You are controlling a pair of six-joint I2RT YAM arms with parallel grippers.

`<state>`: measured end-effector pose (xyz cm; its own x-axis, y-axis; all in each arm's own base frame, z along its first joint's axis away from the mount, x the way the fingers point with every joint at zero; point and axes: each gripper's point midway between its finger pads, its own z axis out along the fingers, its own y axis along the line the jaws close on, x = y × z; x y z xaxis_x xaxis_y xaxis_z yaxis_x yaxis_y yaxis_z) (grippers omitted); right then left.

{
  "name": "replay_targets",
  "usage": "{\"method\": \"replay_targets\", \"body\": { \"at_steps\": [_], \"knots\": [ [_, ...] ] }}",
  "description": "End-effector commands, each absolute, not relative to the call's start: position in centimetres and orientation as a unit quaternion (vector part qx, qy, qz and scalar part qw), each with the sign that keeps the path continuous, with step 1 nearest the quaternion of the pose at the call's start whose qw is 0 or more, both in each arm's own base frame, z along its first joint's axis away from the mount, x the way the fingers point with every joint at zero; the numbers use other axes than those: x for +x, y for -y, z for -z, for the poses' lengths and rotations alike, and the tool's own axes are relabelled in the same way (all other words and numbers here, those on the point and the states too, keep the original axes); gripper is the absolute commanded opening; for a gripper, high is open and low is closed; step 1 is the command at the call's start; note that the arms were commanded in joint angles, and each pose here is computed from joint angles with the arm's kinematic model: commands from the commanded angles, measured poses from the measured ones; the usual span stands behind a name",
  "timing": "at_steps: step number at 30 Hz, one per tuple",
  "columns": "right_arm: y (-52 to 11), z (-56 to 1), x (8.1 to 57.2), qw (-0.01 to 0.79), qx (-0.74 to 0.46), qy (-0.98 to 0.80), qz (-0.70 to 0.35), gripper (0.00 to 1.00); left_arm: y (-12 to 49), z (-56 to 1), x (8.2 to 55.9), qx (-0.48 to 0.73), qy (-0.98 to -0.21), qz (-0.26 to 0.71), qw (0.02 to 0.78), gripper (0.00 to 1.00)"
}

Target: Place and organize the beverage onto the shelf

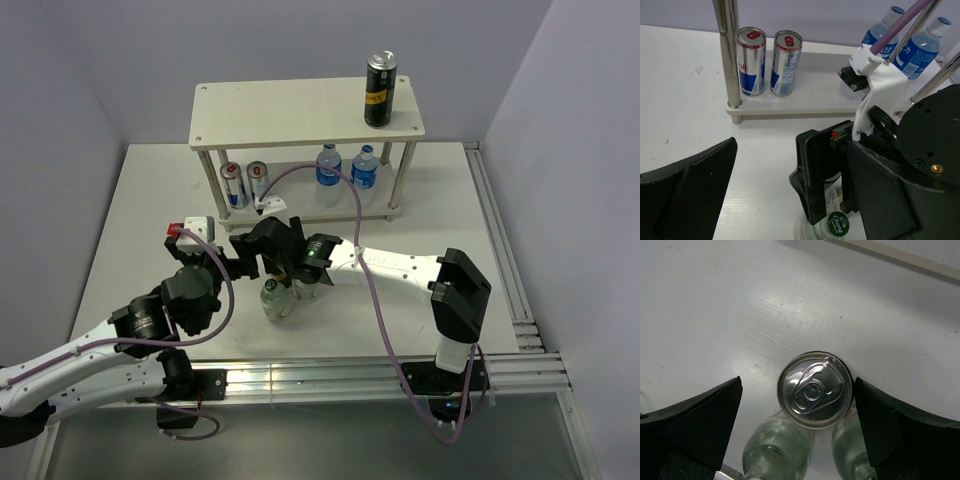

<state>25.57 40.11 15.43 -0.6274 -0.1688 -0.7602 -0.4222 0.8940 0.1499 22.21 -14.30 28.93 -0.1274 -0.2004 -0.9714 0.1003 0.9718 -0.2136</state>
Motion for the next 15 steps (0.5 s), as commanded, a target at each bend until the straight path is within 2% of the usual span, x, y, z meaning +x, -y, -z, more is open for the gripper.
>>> {"method": "replay_targets", "body": {
  "at_steps": [1,7,15],
  "knots": [
    [-42.0,-17.2,25.9,0.412,-0.159,-0.878,-0.187,1.00,15.2,-30.6,22.1,-0.049,-0.728,0.155,0.666,0.99],
    [-41.8,-16.2,26.0,0.407,-0.157,-0.883,-0.174,1.00,15.0,-30.6,22.0,-0.052,-0.728,0.154,0.666,0.99],
    [-41.3,-16.2,26.3,0.411,-0.158,-0.884,-0.157,0.86,14.9,-30.7,21.9,-0.052,-0.727,0.156,0.667,0.99]
  ]
}}
